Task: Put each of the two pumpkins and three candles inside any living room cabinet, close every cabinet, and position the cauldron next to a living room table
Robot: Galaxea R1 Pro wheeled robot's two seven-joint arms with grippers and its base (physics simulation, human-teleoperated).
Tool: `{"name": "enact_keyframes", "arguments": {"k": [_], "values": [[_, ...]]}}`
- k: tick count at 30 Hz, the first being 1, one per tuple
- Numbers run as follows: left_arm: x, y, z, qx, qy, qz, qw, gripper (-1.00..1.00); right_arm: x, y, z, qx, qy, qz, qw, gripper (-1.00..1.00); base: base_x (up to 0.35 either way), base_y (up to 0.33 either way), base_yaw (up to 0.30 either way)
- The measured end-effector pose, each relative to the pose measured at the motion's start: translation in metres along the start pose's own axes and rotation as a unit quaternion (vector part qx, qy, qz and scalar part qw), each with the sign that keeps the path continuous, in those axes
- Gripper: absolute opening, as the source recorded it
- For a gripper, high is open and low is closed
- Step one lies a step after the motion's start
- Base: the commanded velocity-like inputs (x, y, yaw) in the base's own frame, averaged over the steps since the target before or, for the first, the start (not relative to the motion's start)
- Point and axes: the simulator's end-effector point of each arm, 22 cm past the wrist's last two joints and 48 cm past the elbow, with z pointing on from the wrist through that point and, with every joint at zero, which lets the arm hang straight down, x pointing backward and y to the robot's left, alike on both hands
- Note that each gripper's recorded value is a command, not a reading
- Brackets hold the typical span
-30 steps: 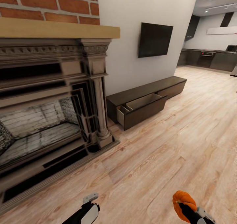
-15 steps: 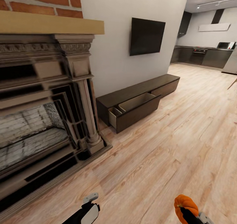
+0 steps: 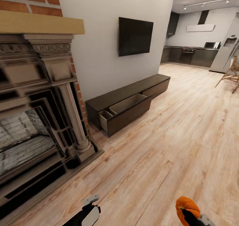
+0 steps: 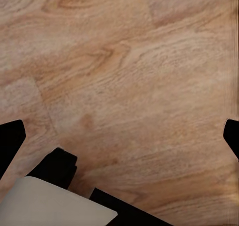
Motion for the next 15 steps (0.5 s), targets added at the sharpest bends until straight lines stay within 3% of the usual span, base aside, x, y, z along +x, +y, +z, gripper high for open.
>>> {"name": "enact_keyframes", "arguments": {"k": [15], "values": [[0.0001,0.0000,0.0000,0.000,0.000,0.000,1.0000,1.00,0.0009,0.0004,0.0000,0.000,0.001,0.000,1.0000,-1.00,0.000,0.000,-0.281]]}}
